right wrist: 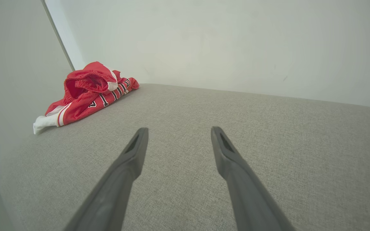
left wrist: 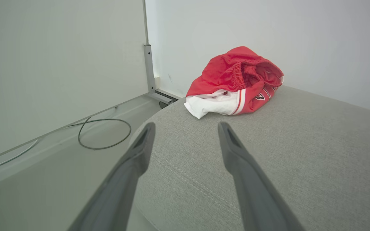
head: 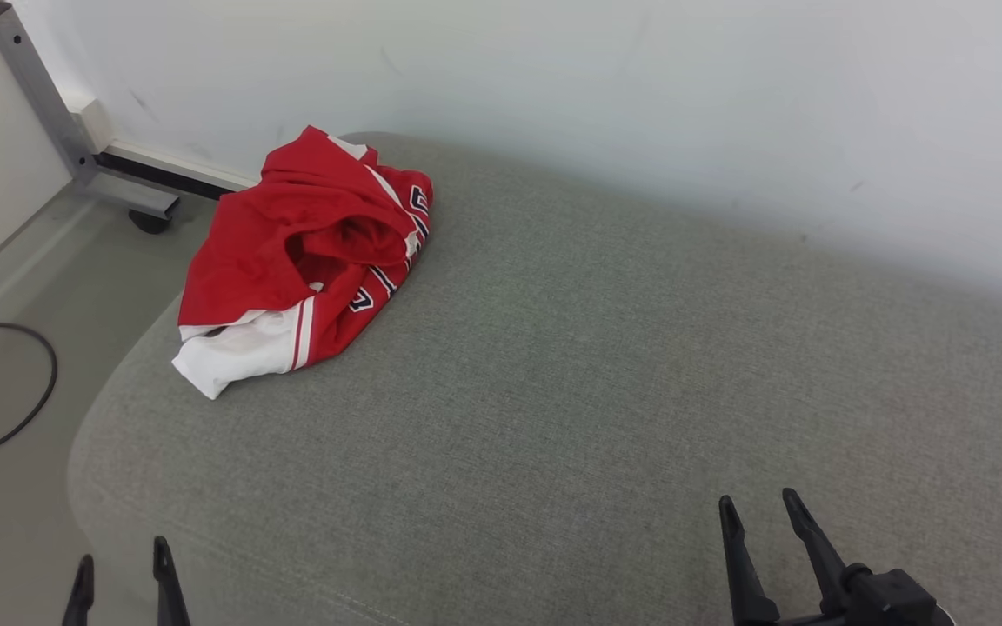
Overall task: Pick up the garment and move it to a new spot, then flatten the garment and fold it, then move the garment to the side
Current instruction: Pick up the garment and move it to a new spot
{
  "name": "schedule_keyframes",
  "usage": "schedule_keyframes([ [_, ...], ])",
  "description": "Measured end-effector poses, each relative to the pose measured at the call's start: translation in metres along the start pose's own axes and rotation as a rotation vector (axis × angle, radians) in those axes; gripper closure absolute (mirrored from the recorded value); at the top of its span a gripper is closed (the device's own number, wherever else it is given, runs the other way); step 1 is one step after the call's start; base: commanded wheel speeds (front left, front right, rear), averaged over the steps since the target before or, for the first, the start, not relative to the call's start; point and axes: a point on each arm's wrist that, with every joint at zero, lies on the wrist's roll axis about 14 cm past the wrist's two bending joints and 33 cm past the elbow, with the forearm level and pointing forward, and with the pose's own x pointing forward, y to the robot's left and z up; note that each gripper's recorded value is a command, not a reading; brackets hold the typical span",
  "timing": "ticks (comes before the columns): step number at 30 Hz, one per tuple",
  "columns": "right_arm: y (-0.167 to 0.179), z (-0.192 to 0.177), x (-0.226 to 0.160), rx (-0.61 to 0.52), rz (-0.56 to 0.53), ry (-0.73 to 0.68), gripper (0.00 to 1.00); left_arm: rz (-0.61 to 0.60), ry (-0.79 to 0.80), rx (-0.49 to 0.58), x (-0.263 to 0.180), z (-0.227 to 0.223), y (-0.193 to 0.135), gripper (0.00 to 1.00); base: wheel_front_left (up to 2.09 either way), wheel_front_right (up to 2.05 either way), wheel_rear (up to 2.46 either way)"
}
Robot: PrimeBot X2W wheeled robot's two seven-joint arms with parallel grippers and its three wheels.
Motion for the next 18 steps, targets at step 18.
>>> schedule_keyframes([
  [18, -0.051, 0.025, 0.005, -0.026, -0.127, -0.096, 0.00, -0.176, -0.265, -0.064, 0.140, 0.104, -0.068, 0.00, 0.00, 0.00, 0.00],
])
